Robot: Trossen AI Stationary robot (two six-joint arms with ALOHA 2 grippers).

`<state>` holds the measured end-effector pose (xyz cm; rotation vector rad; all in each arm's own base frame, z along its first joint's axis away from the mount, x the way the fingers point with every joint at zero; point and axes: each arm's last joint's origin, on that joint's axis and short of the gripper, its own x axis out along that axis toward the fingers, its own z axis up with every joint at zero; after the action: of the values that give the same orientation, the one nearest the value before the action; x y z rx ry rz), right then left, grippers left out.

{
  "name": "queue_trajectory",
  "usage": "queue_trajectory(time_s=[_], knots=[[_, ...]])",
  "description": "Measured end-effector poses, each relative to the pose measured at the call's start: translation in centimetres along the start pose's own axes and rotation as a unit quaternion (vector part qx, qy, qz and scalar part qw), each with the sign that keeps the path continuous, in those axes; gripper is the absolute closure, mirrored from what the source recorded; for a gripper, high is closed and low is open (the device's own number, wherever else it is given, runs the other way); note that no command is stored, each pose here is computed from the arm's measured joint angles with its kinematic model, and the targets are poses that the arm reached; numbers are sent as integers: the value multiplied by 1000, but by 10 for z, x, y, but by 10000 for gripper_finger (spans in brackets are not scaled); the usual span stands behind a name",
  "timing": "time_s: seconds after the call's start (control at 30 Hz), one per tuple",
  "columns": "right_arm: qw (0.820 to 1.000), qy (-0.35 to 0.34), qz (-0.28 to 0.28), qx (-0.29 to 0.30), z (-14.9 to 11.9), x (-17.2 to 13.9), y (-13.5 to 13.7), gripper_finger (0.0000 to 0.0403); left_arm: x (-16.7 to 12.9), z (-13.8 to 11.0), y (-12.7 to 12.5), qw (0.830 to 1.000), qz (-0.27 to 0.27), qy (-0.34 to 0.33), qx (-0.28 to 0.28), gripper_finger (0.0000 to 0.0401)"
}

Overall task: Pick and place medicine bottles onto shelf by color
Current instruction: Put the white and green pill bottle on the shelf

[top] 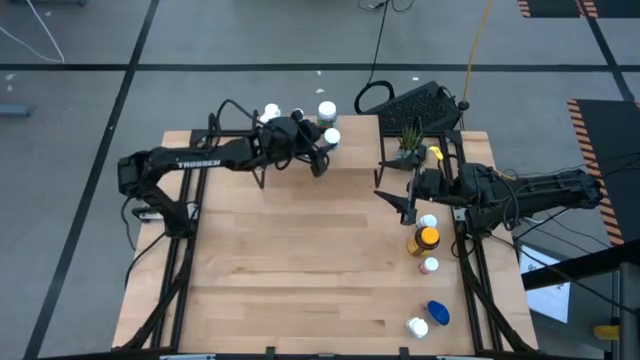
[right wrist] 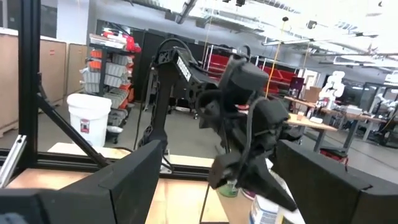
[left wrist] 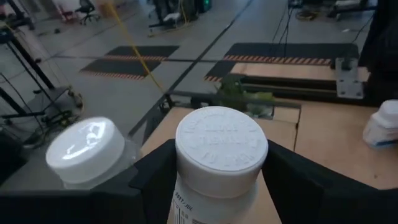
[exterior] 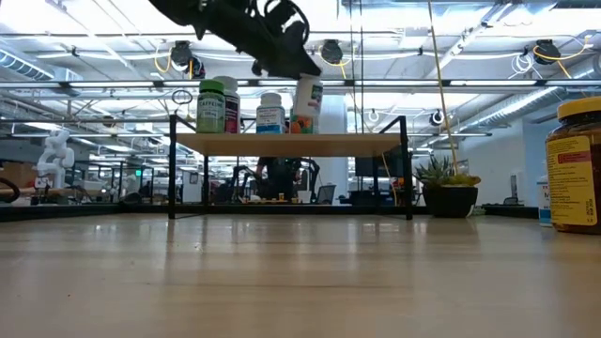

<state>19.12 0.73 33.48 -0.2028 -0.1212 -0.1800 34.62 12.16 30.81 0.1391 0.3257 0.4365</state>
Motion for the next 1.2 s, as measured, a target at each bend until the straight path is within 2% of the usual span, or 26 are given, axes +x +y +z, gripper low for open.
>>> queue_trajectory(time_s=[0.33, 0.93, 1.2], knots=[[1000, -5, -1, -12, 1, 0, 0, 90, 20, -20, 4, 999, 4, 34, -7, 185], [1000, -4, -1, -14, 1, 0, 0, 90, 23, -25, 15, 999, 25, 43, -11, 116], [1000, -3, 1, -14, 0, 0, 0, 90, 23, -24, 15, 999, 26, 42, 11, 87]])
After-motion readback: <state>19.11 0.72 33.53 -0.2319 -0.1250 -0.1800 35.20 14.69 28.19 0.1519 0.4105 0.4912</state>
